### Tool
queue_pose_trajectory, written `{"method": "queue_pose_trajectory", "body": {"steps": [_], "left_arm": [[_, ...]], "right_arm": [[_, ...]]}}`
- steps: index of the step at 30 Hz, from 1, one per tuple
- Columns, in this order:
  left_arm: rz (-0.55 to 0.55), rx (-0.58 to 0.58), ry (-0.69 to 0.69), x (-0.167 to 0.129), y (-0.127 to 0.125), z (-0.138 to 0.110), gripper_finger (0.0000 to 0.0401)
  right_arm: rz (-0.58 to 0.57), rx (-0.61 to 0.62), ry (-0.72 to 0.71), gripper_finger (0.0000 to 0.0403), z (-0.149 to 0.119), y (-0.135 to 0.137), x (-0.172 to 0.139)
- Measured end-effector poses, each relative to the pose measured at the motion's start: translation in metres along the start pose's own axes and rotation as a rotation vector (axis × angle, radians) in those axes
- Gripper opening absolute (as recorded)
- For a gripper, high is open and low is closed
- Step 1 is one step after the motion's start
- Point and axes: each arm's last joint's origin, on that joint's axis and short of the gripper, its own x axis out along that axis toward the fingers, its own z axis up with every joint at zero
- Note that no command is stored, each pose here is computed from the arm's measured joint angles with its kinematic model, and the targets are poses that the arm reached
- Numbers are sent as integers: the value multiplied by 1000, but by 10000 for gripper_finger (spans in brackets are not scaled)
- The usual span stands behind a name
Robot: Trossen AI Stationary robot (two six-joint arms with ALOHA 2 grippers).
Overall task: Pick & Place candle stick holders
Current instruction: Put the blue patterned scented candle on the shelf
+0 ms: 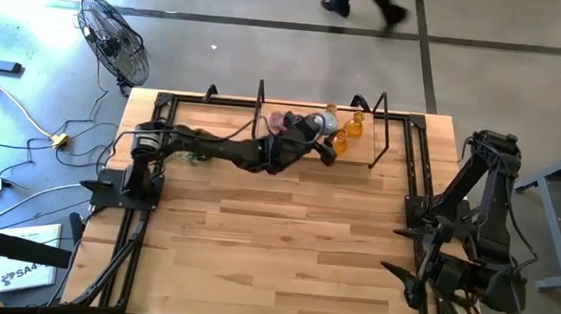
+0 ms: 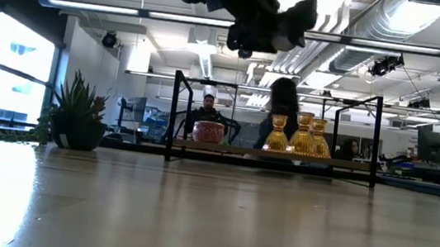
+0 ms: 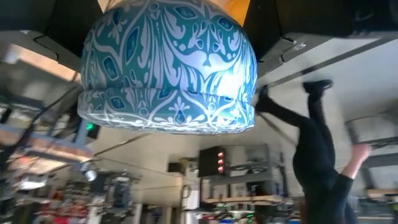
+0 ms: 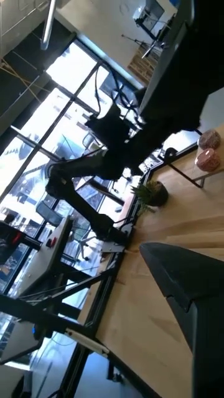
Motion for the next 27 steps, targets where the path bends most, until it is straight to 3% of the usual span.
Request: {"method": "queue_pose_trajectory", "body": {"steps": [9, 27], "left_arm": [[207, -14, 10, 6, -6, -37, 286], [409, -86, 15, 22, -5, -106, 286]], "right_arm": [[48, 9, -25, 339, 7, -1, -13], [84, -13, -44, 339, 7, -1, -22]]}}
